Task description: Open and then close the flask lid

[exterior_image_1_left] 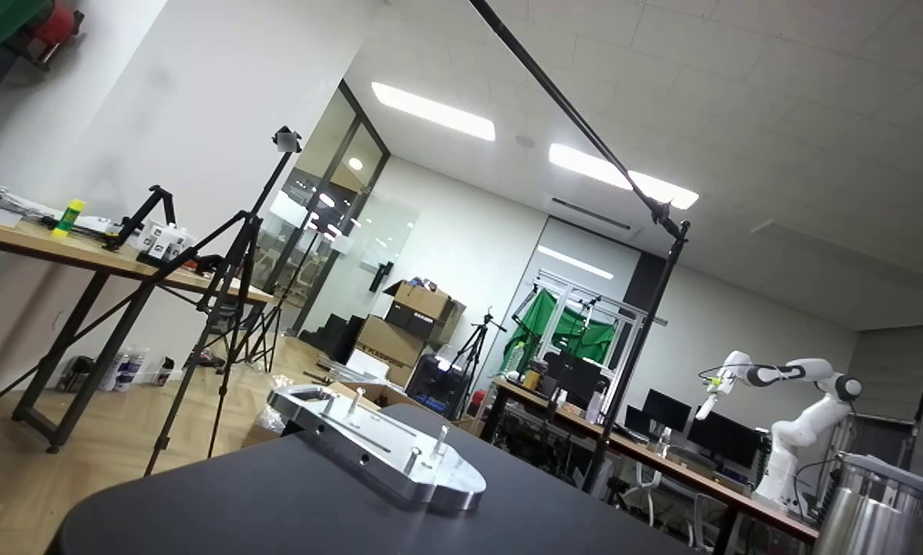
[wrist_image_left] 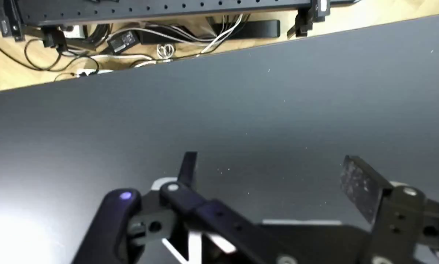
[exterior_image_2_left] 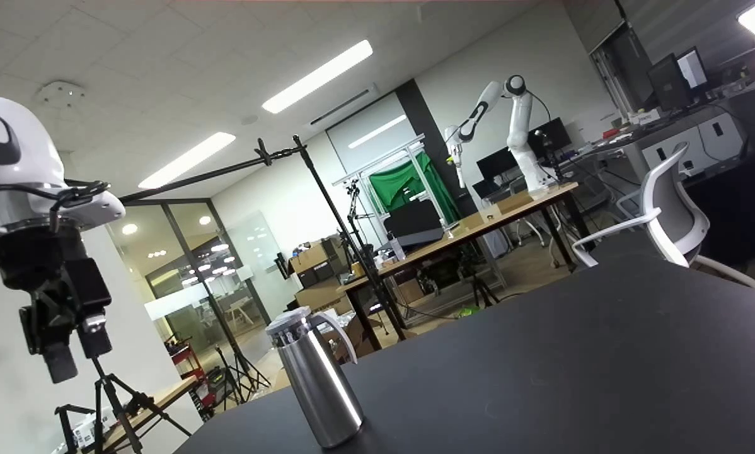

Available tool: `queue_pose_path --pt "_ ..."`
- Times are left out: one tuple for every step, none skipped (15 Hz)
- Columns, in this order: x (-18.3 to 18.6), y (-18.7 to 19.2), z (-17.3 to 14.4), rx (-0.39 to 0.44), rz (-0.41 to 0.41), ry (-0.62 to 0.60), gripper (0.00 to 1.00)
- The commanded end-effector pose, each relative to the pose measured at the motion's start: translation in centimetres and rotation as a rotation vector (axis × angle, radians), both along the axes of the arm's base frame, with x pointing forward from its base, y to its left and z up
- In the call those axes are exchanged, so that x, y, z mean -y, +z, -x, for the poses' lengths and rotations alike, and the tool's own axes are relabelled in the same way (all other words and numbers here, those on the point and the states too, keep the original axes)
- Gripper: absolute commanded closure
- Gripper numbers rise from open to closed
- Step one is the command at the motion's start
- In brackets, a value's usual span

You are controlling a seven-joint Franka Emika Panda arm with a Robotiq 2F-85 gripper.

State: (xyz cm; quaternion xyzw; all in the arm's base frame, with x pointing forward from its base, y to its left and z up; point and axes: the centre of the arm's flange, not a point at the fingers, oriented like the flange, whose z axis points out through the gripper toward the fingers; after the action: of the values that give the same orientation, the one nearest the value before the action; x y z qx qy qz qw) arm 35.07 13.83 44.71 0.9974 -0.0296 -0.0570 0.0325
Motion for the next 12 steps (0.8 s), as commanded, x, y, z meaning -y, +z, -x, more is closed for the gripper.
queue_pose_path --pt "1.7 2.7 -4.6 0.097 0.023 -0.038 0.00" --pt "2.2 3.7 -6.3 0.124 0.025 -0.052 0.00" --pt "2.8 4.6 -7.9 0.147 0.019 -0.072 0.25" --pt "3.4 5.4 -9.9 0.161 0.014 -0.094 0.26" --pt "3.8 6.1 -11.4 0.175 0.011 -0.115 0.34" --pt "4.2 6.6 -13.1 0.179 0.012 -0.136 0.40" --pt "4.5 6.9 -14.7 0.177 0.021 -0.151 0.49" --pt "4.6 7.2 -16.2 0.173 0.017 -0.163 0.55" --pt "4.6 7.3 -17.4 0.173 0.015 -0.176 0.61" --pt "4.4 7.3 -18.8 0.173 0.011 -0.186 0.69" --pt "4.0 7.2 -19.9 0.171 0.005 -0.193 0.75" --pt "3.8 7.4 -21.2 0.178 0.008 -0.201 0.83"
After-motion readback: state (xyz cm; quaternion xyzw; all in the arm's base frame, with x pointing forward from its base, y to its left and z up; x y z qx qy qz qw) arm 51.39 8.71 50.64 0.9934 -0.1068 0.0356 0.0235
